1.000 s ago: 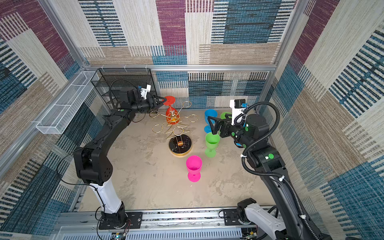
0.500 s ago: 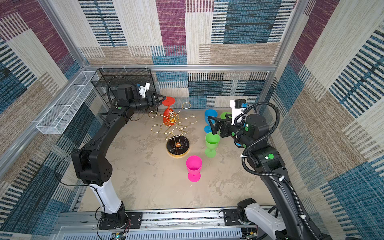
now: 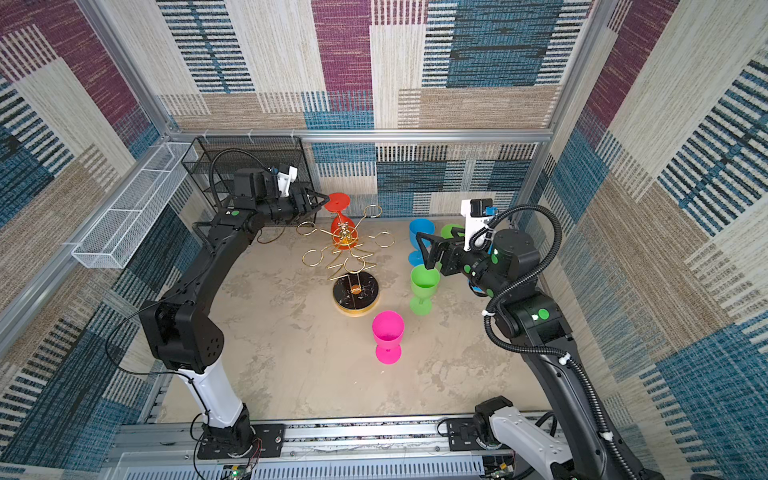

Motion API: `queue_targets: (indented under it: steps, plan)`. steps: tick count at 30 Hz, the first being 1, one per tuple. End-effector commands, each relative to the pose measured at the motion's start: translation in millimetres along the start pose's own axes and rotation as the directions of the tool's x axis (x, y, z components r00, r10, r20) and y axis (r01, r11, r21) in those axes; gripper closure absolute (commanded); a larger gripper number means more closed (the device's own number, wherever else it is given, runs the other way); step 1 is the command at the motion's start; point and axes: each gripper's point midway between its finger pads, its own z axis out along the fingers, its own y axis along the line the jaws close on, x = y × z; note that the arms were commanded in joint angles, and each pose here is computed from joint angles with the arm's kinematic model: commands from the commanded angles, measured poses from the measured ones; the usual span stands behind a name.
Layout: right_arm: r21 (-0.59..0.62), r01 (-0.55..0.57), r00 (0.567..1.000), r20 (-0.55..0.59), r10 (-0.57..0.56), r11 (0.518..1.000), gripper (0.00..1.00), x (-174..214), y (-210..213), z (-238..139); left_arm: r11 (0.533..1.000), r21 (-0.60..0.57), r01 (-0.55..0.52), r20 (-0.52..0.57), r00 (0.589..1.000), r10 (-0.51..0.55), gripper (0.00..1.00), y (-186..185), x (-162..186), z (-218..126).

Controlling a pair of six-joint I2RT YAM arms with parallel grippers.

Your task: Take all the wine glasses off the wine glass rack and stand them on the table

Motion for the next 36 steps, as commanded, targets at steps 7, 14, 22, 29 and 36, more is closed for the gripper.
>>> queue_targets:
  steps: [7,14,22,29,36]
  plan:
    - [-0.001,-0.002,0.999,0.032,0.002,1.0,0.01,-6.6,0.7,-1.2,0.999,-0.004,-0.044,0.005,0.999,0.044,0.47,-0.4,-1.8,0.4]
    - [-0.002,-0.001,0.999,0.033,0.001,1.0,0.01,-6.8,0.9,-0.6,0.998,-0.014,-0.063,-0.015,0.998,0.063,0.52,4.0,3.3,4.1]
    - [-0.005,-0.002,0.999,0.033,0.002,1.0,0.01,-7.9,1.4,0.5,0.998,-0.023,-0.061,-0.029,0.998,0.06,0.59,10.3,6.0,8.2]
    - [-0.007,-0.002,0.999,0.036,0.002,1.0,0.01,-9.2,2.0,1.0,0.998,-0.019,-0.062,-0.026,0.998,0.061,0.71,8.7,4.5,7.9]
    - [-0.007,-0.001,0.999,0.037,0.001,1.0,0.01,-9.5,2.0,0.8,0.999,-0.017,-0.051,-0.027,0.998,0.05,0.82,8.6,4.7,8.2]
